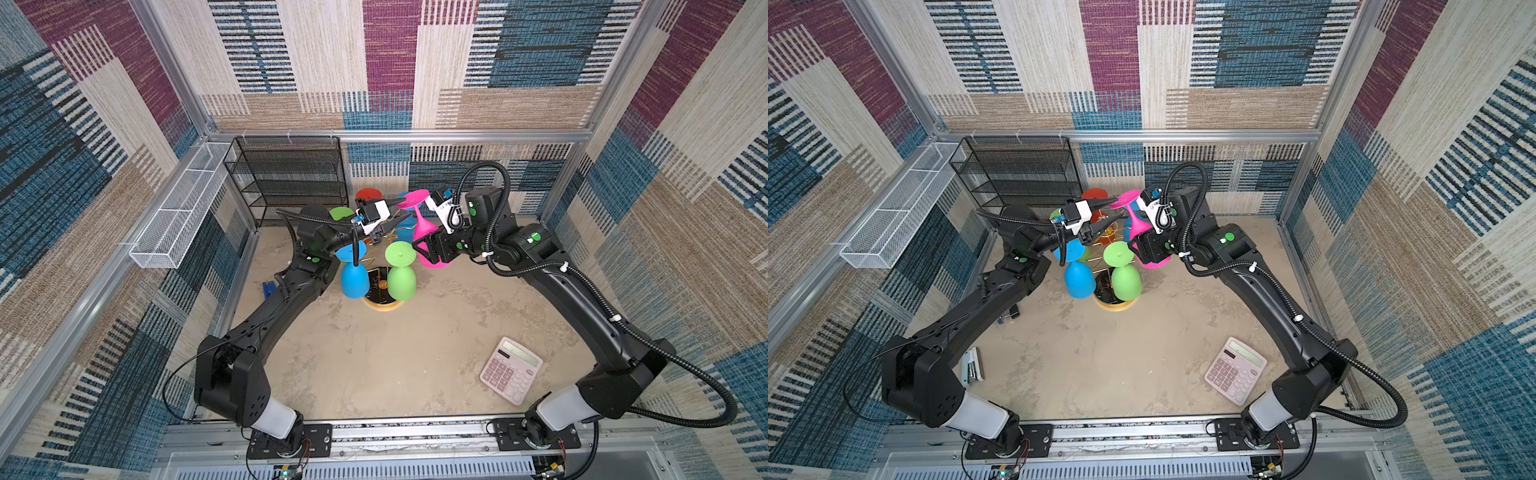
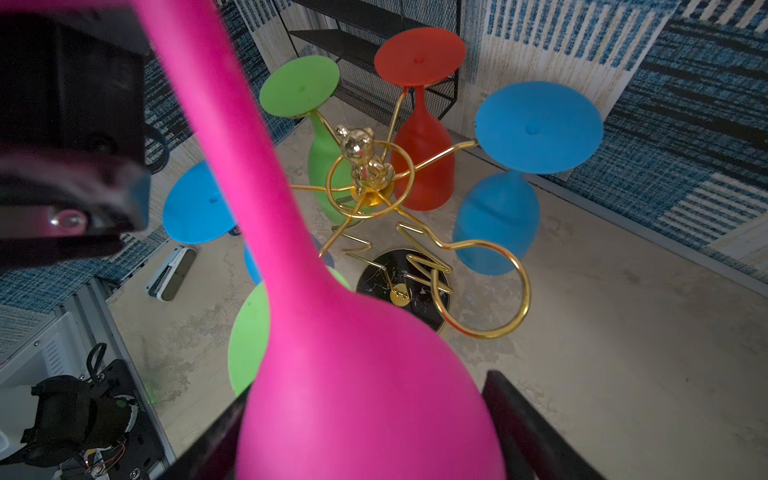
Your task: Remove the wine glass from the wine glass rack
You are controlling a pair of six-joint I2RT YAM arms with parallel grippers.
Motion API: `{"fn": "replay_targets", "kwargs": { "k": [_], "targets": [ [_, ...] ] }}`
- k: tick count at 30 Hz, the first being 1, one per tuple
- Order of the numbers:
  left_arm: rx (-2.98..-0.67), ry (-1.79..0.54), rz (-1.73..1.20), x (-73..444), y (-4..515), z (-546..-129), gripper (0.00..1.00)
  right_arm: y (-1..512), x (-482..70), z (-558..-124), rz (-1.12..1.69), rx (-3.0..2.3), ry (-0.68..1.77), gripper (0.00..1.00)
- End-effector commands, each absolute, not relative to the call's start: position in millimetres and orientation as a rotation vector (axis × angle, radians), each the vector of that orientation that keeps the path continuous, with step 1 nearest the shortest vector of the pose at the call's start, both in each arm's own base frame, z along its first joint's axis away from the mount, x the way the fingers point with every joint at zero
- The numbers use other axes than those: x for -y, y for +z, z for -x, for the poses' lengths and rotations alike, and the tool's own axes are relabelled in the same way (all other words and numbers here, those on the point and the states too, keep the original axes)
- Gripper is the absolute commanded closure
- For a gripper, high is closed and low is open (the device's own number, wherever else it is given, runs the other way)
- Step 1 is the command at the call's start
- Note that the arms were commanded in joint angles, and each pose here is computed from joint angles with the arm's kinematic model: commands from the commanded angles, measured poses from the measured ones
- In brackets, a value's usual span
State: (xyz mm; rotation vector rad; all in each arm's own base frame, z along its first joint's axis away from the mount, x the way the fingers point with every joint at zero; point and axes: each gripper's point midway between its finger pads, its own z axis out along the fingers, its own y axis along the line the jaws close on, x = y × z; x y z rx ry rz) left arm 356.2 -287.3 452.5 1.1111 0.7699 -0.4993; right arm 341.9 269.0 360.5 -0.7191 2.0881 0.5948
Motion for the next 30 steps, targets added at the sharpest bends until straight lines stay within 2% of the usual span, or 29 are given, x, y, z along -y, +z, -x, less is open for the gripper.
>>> {"fn": "replay_targets", "kwargs": {
  "k": [1,9,12,15,20,22,27,30],
  "targets": [
    [-0.745,-0.446,-1.108,287.1,457.5,-358.9,0.68,359.7,-272.8,-339.1,0.727,-2.091,0.614,0.77],
    [-0.735,-0.419,-1.075,286.2,464.3,-361.5,0.87,361.9,-272.1,-337.8,0.723,-2.09,0.614,0.75],
    [-0.729,-0.412,-1.068,286.1,466.4,-361.7,0.95,364.9,-271.7,-336.7,0.72,-2.082,0.617,0.7],
    [-0.721,-0.41,-1.051,285.2,470.1,-360.9,1.0,369.2,-271.2,-335.9,0.711,-2.069,0.625,0.58],
    [-0.729,-0.415,-1.009,280.9,476.1,-360.4,1.0,386.7,-274.8,-328.2,0.712,-1.997,0.688,0.27],
    [-0.749,-0.418,-0.993,278.9,475.8,-360.9,1.0,399.9,-274.5,-324.3,0.699,-1.947,0.715,0.18],
    [-0.873,-0.447,-0.906,268.1,476.1,-367.0,1.0,431.4,-268.2,-318.0,0.641,-1.807,0.745,0.02],
    [-1.021,-0.479,-0.804,256.2,472.3,-376.4,1.0,453.9,-259.4,-311.0,0.587,-1.706,0.761,0.01]
  ]
}}
